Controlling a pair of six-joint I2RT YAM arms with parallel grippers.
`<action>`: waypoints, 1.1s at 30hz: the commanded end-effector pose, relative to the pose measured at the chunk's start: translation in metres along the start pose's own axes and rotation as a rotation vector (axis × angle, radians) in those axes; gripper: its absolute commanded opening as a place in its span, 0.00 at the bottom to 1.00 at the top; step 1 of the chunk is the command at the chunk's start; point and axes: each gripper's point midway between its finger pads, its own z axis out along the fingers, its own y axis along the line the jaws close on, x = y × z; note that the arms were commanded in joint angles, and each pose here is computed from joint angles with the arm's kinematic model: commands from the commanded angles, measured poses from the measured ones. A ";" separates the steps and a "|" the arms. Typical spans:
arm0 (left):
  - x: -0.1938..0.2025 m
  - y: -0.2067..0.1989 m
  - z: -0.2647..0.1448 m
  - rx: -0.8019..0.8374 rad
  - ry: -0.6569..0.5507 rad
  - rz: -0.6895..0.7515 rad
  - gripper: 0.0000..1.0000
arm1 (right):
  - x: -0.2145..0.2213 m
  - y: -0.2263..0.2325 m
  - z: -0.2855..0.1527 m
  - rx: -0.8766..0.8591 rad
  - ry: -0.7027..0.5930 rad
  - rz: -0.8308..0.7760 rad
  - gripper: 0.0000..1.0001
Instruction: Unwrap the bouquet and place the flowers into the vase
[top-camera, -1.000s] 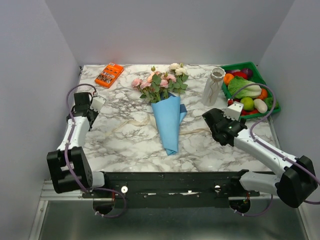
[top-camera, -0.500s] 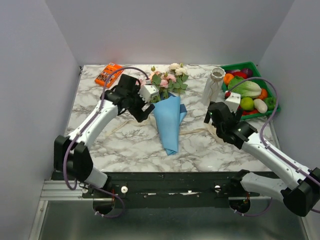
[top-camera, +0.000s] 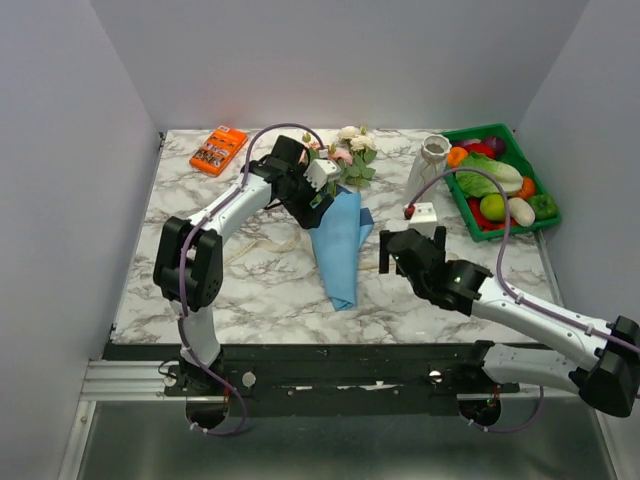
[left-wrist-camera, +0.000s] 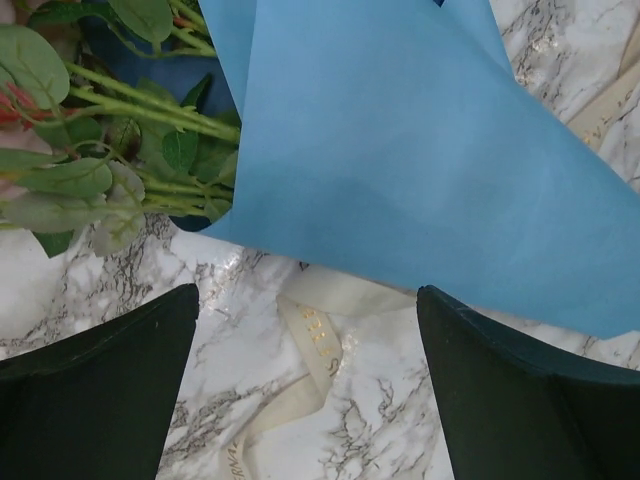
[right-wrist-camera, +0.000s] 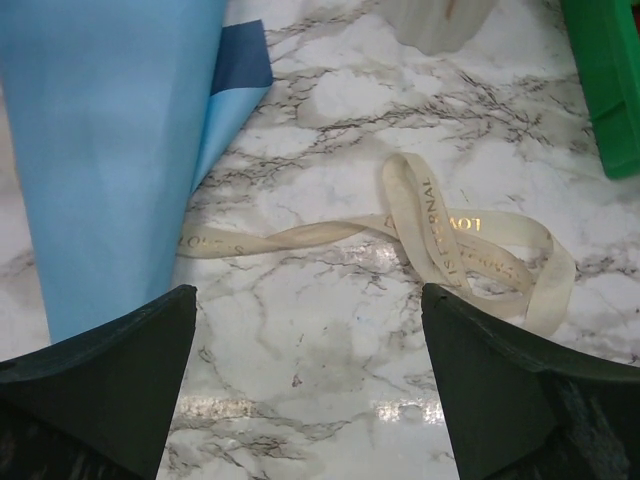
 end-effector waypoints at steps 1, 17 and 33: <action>0.001 0.001 0.008 0.032 -0.016 -0.032 0.99 | 0.011 0.039 -0.003 -0.075 -0.019 -0.206 1.00; 0.069 0.021 -0.123 -0.150 -0.121 -0.243 0.99 | 0.081 0.137 -0.013 -0.224 -0.011 -0.777 1.00; 0.100 0.006 -0.136 -0.174 -0.108 -0.256 0.99 | 0.109 0.160 0.004 -0.170 0.008 -0.981 1.00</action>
